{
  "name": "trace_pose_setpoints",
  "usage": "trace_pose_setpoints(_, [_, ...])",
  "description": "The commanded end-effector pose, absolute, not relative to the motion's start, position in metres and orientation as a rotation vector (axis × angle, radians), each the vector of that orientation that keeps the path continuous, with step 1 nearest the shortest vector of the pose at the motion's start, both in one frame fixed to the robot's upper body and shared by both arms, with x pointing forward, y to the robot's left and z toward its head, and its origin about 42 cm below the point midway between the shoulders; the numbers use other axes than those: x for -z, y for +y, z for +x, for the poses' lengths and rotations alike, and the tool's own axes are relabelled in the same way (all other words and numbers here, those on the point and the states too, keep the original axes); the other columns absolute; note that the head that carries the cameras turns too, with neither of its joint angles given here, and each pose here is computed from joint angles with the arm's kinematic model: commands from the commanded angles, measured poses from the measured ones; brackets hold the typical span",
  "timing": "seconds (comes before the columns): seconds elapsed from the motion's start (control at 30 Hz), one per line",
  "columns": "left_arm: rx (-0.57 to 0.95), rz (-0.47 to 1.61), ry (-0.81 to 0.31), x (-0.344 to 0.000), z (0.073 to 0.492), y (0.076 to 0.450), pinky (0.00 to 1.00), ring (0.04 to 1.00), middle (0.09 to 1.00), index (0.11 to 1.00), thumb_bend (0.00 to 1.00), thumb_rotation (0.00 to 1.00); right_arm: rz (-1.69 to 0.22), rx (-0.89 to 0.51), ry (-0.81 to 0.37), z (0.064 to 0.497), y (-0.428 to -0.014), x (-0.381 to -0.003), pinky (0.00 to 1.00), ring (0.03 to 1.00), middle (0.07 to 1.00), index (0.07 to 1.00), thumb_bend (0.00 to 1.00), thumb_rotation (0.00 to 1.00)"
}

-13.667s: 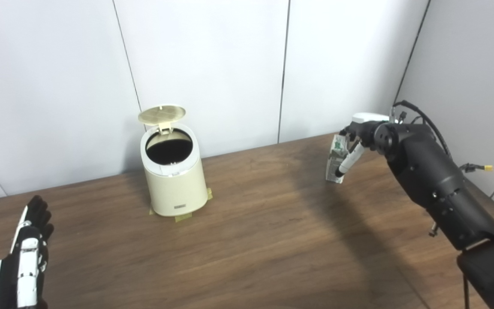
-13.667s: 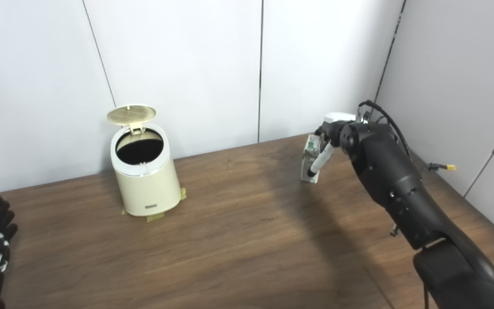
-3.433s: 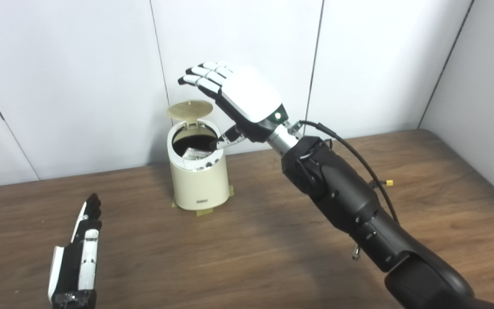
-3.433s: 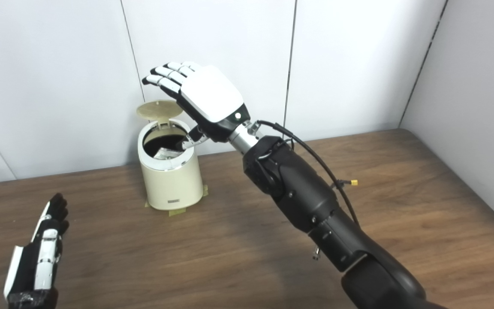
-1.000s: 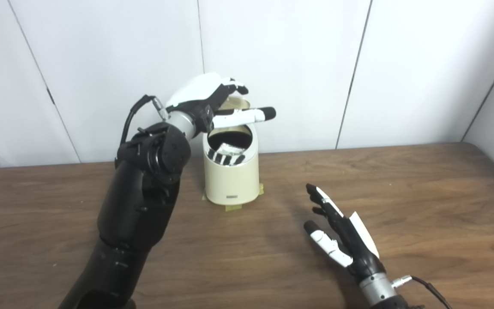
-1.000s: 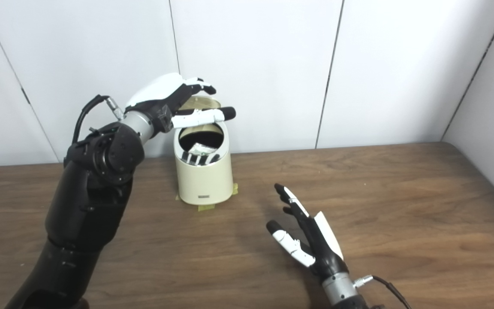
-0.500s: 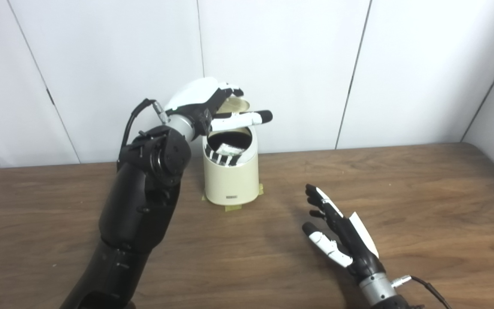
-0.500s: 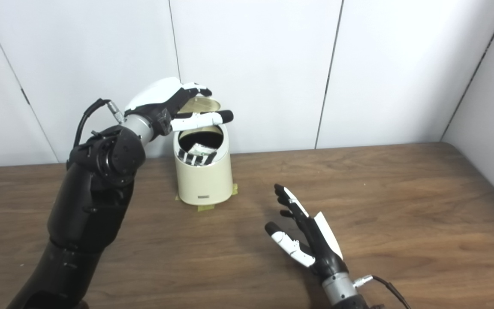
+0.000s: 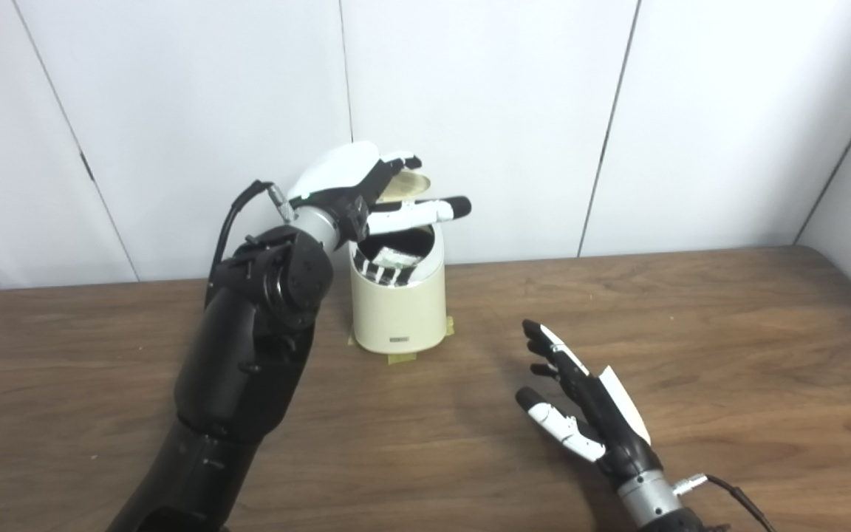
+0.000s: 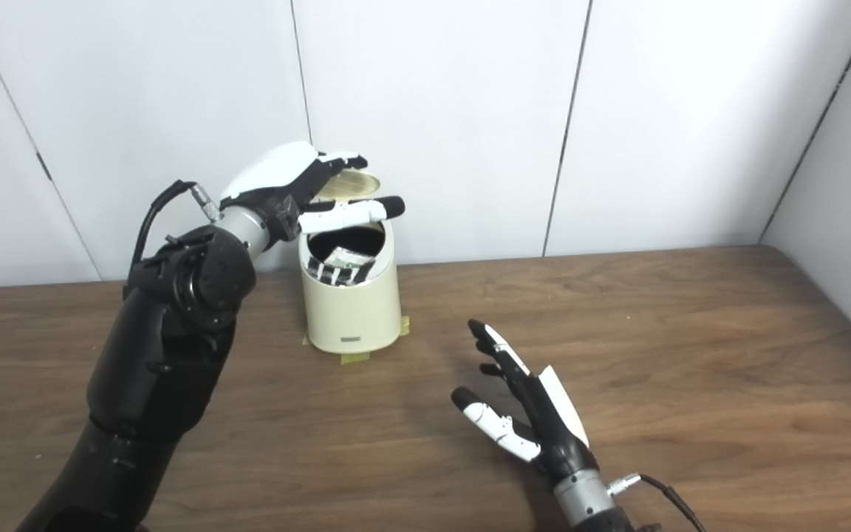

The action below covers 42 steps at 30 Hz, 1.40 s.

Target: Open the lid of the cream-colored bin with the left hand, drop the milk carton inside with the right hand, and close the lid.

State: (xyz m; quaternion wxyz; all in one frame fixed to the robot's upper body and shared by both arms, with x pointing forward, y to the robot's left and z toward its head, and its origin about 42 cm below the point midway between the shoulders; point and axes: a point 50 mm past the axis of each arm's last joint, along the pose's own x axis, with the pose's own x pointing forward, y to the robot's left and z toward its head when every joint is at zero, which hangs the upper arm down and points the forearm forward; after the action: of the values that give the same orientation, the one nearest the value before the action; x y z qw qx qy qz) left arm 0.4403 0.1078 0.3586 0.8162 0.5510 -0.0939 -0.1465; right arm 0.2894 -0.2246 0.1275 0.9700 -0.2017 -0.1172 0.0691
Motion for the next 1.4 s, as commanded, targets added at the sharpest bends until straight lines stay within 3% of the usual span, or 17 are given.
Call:
trace_pose_setpoints(0.0, [0.262, 1.184, -0.282, -0.380, 0.441, 0.107, 1.00, 0.986, 0.863, 0.869, 0.89, 0.99, -0.416, -0.144, -0.260, 0.291, -0.224, -0.126, 0.83, 0.911, 0.934, 0.920, 0.45, 0.75])
trace_pose_setpoints(0.17, [0.252, 1.194, -0.265, -0.378, 0.441, 0.105, 1.00, 0.990, 0.893, 0.867, 0.86, 0.97, -0.409, -0.145, -0.266, 0.291, -0.225, -0.126, 0.83, 0.911, 0.936, 0.922, 0.45, 0.74])
trace_pose_setpoints(0.4, [0.259, 1.270, -0.231, -0.377, 0.438, 0.103, 1.00, 0.928, 0.835, 0.821, 0.85, 0.98, -0.407, -0.140, -0.261, 0.291, -0.224, -0.127, 0.82, 0.902, 0.927, 0.916, 0.46, 0.73])
trace_pose_setpoints(0.67, [0.278, 1.268, -0.199, -0.365, 0.430, 0.105, 1.00, 0.935, 0.845, 0.821, 0.86, 0.97, -0.403, -0.134, -0.254, 0.290, -0.224, -0.129, 0.82, 0.905, 0.931, 0.924, 0.47, 0.73])
trace_pose_setpoints(1.1, [0.340, 1.262, -0.131, -0.332, 0.415, 0.107, 1.00, 0.948, 0.858, 0.831, 0.87, 0.98, -0.418, -0.126, -0.252, 0.287, -0.224, -0.134, 0.81, 0.899, 0.921, 0.931, 0.46, 0.73])
trace_pose_setpoints(1.37, [0.364, 1.264, -0.072, -0.294, 0.408, 0.112, 1.00, 0.912, 0.844, 0.830, 0.88, 1.00, -0.411, -0.130, -0.259, 0.286, -0.225, -0.135, 0.83, 0.905, 0.922, 0.934, 0.45, 0.71])
